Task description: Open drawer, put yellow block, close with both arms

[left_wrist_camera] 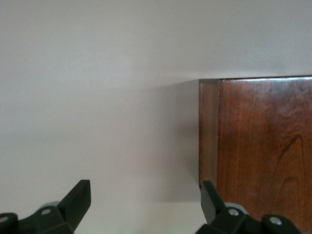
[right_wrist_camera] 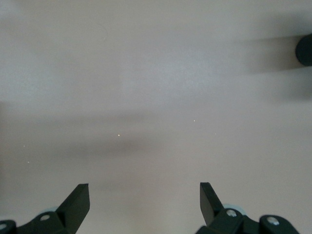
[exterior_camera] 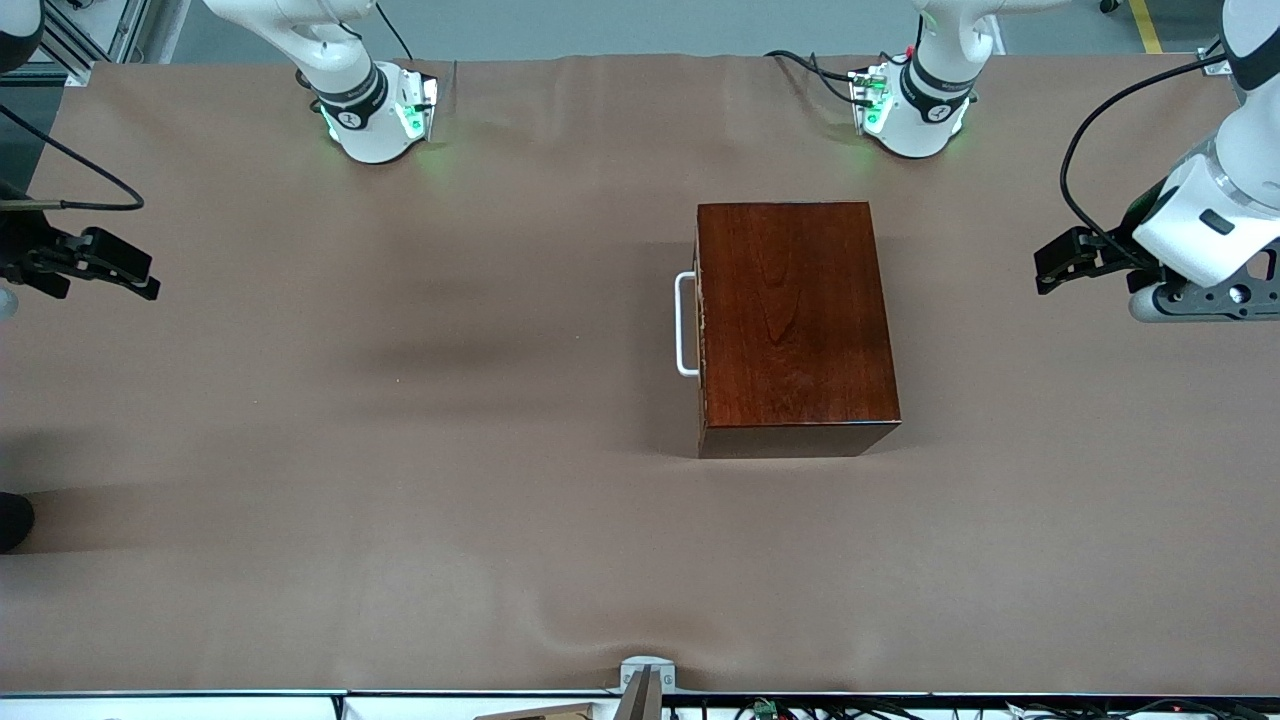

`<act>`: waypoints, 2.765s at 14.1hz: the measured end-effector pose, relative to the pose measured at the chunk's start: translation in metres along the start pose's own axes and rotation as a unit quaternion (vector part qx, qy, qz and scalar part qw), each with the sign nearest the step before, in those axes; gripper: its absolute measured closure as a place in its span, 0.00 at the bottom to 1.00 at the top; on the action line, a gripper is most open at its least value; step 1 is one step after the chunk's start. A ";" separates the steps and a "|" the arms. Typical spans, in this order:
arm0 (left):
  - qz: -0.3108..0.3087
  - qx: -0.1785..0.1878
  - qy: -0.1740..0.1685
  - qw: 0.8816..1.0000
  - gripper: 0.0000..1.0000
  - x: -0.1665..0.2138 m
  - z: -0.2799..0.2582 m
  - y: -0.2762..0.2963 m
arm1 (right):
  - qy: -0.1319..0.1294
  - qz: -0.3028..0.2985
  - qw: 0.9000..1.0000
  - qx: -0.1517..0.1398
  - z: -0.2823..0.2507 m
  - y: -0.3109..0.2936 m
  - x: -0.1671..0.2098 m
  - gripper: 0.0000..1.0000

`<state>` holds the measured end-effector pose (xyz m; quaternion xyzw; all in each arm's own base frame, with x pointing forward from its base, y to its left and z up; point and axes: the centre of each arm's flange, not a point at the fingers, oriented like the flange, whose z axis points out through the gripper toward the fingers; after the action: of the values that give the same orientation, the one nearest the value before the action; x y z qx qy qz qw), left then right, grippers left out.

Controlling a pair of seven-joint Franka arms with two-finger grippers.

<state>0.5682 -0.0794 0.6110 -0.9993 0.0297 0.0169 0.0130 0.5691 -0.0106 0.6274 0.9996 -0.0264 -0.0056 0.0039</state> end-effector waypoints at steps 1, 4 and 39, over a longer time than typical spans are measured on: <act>0.004 0.000 0.001 1.000 0.00 0.000 -0.001 0.000 | -0.001 0.004 1.000 0.000 0.000 0.000 0.000 0.00; 0.005 -0.001 0.007 1.000 0.00 0.000 -0.007 0.000 | -0.004 0.009 1.000 0.000 0.001 0.000 -0.001 0.00; -0.031 -0.016 -0.044 0.998 0.00 -0.007 0.011 -0.023 | -0.006 0.011 1.000 0.013 0.001 -0.002 -0.002 0.00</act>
<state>0.5625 -0.0556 0.6004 -0.9982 -0.0025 0.0606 -0.0011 0.5676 -0.0087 0.6268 0.9992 -0.0378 -0.0115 -0.0088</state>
